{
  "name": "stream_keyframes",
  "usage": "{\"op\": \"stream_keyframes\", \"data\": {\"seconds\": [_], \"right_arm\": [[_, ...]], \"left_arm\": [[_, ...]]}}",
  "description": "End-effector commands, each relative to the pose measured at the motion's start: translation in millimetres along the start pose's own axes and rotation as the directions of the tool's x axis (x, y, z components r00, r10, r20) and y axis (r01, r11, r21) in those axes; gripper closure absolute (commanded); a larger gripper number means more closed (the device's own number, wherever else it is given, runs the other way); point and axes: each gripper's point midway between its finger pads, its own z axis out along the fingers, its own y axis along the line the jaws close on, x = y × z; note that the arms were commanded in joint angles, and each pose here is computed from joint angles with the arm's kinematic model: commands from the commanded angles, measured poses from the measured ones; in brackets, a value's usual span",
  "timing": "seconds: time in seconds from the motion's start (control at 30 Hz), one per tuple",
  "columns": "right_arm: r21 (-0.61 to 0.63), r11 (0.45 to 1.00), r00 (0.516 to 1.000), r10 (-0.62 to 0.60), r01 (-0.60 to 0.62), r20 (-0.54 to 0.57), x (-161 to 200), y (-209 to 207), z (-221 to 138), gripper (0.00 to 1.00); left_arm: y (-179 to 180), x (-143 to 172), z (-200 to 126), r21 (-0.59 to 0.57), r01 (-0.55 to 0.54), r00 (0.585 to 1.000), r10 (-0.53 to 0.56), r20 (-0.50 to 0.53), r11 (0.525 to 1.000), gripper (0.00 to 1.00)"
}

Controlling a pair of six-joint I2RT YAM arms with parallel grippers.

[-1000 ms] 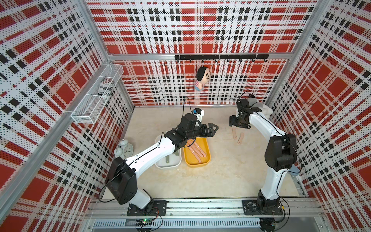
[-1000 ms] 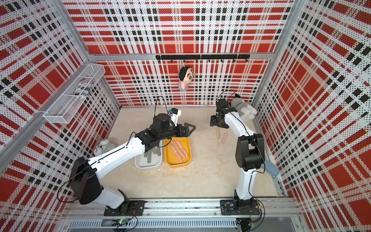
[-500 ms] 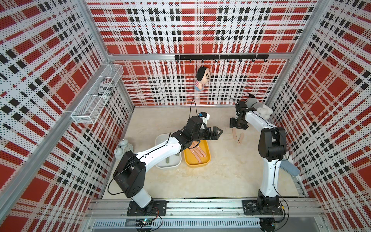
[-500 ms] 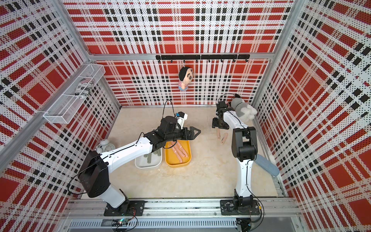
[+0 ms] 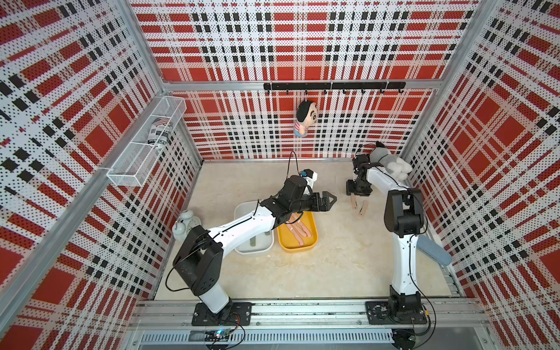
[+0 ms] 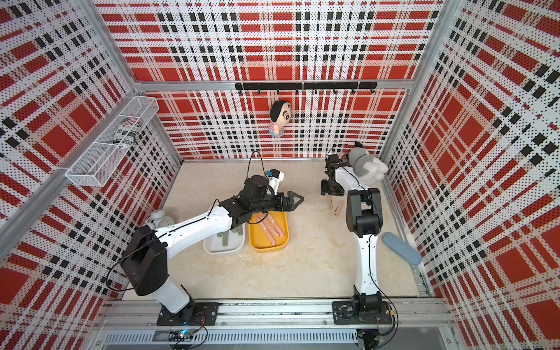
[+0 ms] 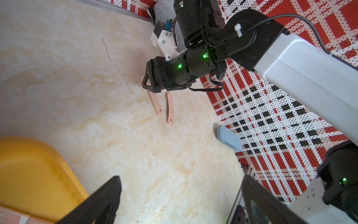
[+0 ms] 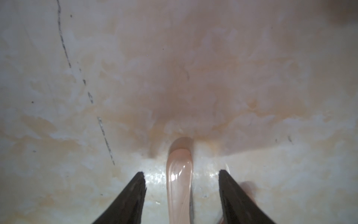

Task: Place the fruit knives into the storage box by color
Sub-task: Pick up the fruit knife from the center of the board.

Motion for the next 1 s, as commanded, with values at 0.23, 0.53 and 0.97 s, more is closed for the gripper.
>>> {"op": "stream_keyframes", "data": {"seconds": [0.23, 0.53, 0.97], "right_arm": [[-0.017, 1.000, 0.999, -0.017, 0.016, -0.052, 13.9, 0.1, 12.0, 0.39], [-0.032, 0.999, 0.997, -0.024, 0.022, -0.068, 15.5, 3.1, 19.0, 0.44], [-0.050, 0.998, 0.994, -0.037, 0.032, -0.106, 26.5, 6.5, 25.9, 0.66]], "left_arm": [[8.7, -4.5, -1.2, -0.060, -0.028, 1.000, 0.029, 0.009, 0.998, 0.02], [15.4, -0.3, -3.1, -0.085, -0.028, 1.000, 0.029, 0.002, 0.996, 0.02], [17.2, -1.1, -6.1, -0.078, -0.022, 1.000, 0.023, 0.007, 0.997, 0.02]]}}
